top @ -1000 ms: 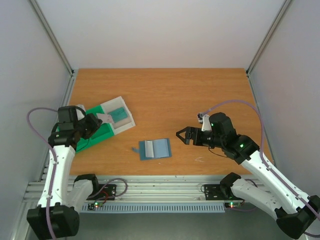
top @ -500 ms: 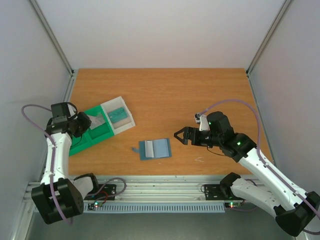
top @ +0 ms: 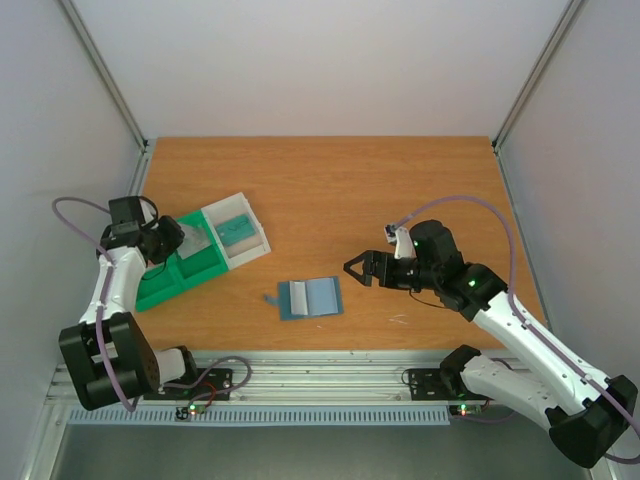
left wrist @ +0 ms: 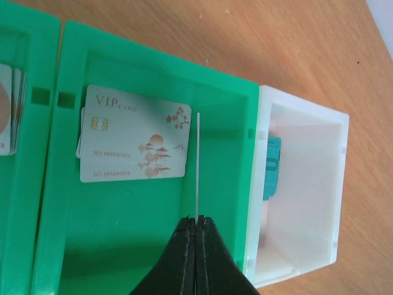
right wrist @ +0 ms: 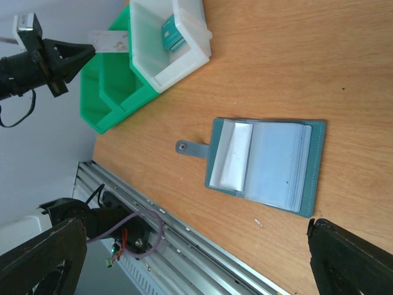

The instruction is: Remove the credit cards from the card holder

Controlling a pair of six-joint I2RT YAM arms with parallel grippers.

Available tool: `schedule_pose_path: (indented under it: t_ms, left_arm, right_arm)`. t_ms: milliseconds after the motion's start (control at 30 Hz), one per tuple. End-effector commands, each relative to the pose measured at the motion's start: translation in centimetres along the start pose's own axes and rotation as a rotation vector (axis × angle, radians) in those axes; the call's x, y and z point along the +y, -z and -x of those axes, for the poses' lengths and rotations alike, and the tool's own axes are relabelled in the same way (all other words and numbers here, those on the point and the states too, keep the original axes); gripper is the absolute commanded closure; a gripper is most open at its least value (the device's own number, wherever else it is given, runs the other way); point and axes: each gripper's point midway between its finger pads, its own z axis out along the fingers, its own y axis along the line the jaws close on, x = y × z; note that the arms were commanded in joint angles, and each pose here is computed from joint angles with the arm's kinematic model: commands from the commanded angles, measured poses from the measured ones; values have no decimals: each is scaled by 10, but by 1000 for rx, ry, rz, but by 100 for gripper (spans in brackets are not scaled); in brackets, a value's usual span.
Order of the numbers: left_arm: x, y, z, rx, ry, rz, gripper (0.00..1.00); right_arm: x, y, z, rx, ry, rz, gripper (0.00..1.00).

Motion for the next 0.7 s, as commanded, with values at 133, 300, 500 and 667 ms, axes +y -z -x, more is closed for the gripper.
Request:
schedule_pose_path:
  t_ms: [133, 300, 500, 667]
  left_arm:
    - [-10, -15, 21, -77, -2, -82, 100]
    - [-2, -27, 18, -34, 4, -50, 100]
    - [6, -39, 15, -26, 5, -44, 100]
    - [11, -46, 14, -40, 6, -40, 100]
  right_arm:
    - [4, -3, 2, 2, 5, 26, 2]
    - [1, -4, 2, -1, 11, 15, 2]
    - [0, -8, 0, 13, 3, 16, 2]
    - [0, -8, 0, 15, 8, 16, 1]
